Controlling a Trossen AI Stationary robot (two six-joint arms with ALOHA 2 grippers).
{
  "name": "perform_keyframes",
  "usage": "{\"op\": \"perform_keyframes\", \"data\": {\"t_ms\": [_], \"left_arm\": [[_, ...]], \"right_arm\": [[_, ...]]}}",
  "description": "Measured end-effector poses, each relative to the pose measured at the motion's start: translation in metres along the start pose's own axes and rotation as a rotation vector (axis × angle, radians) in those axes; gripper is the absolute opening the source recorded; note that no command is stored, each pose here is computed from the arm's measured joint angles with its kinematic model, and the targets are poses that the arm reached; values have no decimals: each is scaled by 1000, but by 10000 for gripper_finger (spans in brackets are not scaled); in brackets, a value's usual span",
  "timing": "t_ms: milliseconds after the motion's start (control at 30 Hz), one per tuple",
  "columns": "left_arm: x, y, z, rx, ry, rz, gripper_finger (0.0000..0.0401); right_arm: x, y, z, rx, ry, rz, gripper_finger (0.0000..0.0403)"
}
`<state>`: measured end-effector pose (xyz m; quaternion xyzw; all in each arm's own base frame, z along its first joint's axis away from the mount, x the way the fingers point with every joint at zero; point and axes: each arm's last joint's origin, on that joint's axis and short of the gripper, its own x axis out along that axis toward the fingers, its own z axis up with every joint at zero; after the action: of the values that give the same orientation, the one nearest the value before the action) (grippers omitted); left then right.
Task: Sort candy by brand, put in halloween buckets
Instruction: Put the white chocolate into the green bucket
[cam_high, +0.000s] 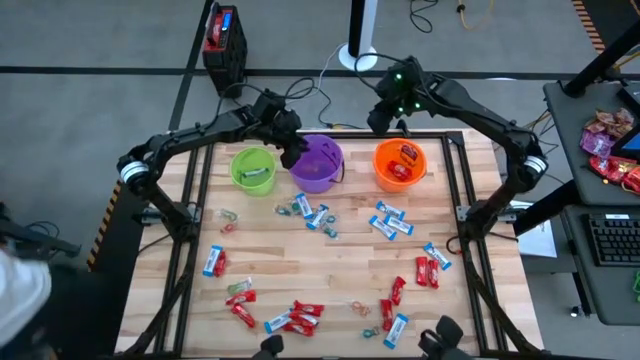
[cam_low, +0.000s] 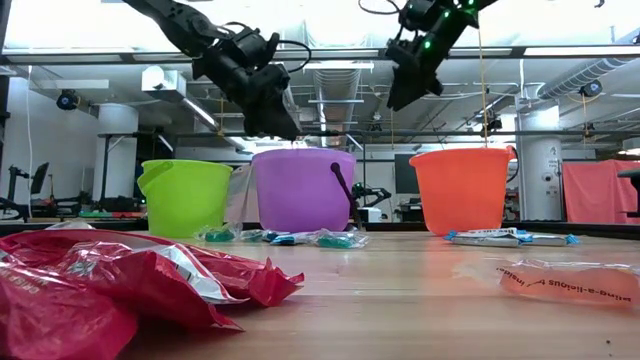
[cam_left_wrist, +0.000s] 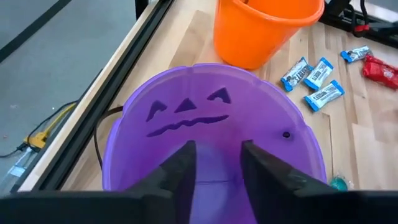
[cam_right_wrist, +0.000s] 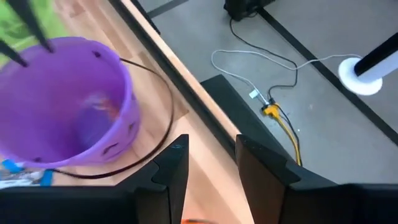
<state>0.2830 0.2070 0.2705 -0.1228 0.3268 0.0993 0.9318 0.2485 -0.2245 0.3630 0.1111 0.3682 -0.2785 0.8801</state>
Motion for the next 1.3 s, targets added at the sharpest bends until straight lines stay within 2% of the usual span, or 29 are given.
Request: {"op": "perform_keyframes", "data": {"t_ms": [100, 233, 333, 433, 533, 667, 733, 833, 933, 1033, 1167, 1300], "left_arm": [[-6, -4, 6, -29, -19, -8, 148], [-22, -19, 30, -74, -82, -84, 161], [-31, -40, 43, -83, -63, -149, 159], [-38, -70, 51, -56, -4, -182, 153], [-39, -103, 50, -32, 54, -152, 148], [-39, -148, 43, 4, 61, -86, 146], [-41, -167, 36, 14, 60, -47, 146], [-46, -187, 25, 18, 63, 5, 146], [-60, -199, 18, 22, 26, 40, 146], [-75, -199, 10, 29, -18, 110, 146], [-98, -189, 0, 26, -65, 165, 146], [-120, -182, -11, 13, -122, 178, 146]], "right_arm": [[-12, 10, -5, 27, 36, 49, 119], [-26, 27, -13, 96, 108, 236, 115], [-31, 49, -23, 121, 224, 390, 113], [-36, 80, -38, 76, 390, 466, 113], [-35, 113, -57, 18, 530, 508, 113], [-27, 147, -90, -36, 673, 526, 113], [-25, 156, -109, -51, 738, 481, 113], [-29, 162, -139, -5, 818, 372, 114], [-39, 164, -167, 44, 757, 272, 114], [-36, 164, -194, 71, 616, 208, 114], [-19, 168, -219, 131, 441, 230, 114], [1, 169, -238, 160, 383, 181, 114]]}}
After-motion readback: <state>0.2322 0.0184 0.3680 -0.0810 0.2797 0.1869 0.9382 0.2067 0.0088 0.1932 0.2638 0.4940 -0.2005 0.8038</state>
